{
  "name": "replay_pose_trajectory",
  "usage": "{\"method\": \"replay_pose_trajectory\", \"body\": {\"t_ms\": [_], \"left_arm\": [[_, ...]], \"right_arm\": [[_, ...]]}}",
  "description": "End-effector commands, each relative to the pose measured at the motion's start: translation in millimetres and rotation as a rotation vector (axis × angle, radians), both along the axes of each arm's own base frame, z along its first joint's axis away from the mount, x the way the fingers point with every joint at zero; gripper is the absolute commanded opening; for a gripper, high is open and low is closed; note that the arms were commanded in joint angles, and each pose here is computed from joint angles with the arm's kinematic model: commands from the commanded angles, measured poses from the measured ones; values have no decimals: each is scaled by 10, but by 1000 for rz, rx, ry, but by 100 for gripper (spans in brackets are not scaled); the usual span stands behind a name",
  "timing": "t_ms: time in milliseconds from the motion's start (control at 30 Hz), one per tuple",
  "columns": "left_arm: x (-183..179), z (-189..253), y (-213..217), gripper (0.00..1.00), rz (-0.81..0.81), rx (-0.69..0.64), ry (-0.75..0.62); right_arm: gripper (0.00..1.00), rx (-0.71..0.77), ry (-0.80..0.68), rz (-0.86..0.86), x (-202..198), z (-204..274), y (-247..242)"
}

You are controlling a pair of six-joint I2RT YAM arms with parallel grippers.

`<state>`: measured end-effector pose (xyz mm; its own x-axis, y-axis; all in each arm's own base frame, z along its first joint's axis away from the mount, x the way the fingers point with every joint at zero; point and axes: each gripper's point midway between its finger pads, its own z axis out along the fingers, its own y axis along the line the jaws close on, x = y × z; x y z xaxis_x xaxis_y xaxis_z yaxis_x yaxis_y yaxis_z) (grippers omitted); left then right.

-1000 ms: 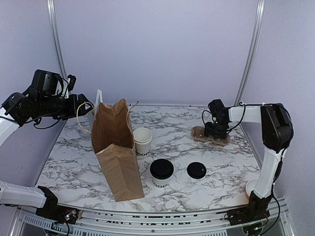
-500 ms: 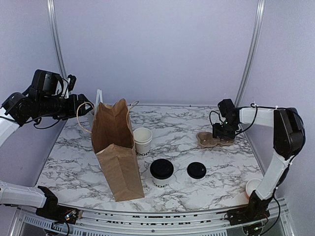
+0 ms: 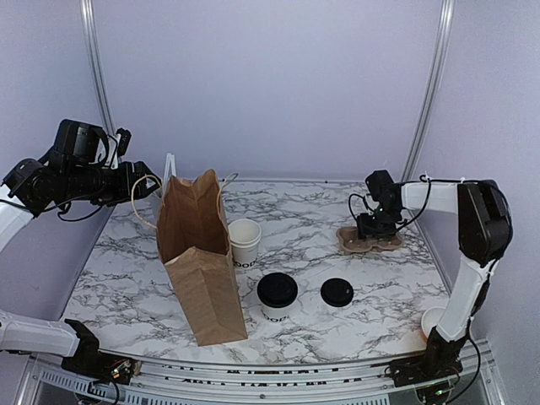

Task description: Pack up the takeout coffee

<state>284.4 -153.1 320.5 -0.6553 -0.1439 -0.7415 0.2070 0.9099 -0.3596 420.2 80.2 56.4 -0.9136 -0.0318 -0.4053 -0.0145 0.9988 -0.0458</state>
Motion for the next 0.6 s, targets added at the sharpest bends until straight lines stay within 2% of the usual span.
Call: {"method": "replay_pose_trajectory", "body": {"t_ms": [0,567], "left_arm": [[13,62,-15,74,-5,-19,-15],[-53,63,9,75,-1,-30,-1]], "right_arm": [[66,11,14,44,70,-41,54],[57,3,56,66,71,-220,24]]}}
